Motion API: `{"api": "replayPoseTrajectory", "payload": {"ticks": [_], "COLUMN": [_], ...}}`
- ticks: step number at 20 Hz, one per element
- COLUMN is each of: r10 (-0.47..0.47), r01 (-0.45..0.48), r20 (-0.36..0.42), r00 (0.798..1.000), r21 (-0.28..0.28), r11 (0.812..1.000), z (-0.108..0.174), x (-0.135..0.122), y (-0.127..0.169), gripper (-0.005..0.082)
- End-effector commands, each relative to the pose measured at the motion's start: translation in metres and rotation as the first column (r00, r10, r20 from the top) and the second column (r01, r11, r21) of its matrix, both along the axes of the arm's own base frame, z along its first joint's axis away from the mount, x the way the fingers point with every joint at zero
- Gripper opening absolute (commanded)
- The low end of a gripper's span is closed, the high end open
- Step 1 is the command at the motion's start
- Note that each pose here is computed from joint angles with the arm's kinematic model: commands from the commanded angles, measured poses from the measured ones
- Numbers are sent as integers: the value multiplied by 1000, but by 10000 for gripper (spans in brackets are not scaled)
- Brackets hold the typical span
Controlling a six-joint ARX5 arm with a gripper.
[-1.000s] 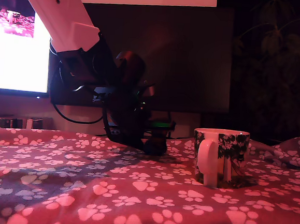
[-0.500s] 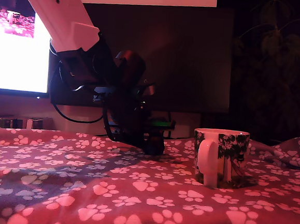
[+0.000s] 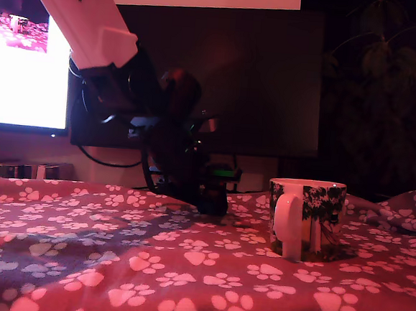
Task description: Pick up the coffee capsules on the table and drop them inside the coffee cup
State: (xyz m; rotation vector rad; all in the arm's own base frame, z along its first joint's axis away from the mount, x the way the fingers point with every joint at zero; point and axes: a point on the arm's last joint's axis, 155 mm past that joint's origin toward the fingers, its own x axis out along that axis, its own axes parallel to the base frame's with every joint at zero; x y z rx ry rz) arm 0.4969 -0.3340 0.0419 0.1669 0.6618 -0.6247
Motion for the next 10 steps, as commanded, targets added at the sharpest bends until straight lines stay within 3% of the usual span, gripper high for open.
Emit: {"api": "replayPoseTrajectory", "payload": {"ticks": [1, 10], "r10": [-16, -91], "r01": [16, 91], "r20": [-14, -17], "r00": [1000, 996], "r21": [5, 6], "r11": [1000, 996], "z": [5, 39], "x": [-8, -25], "y": [0, 0], "gripper": [267, 267]}}
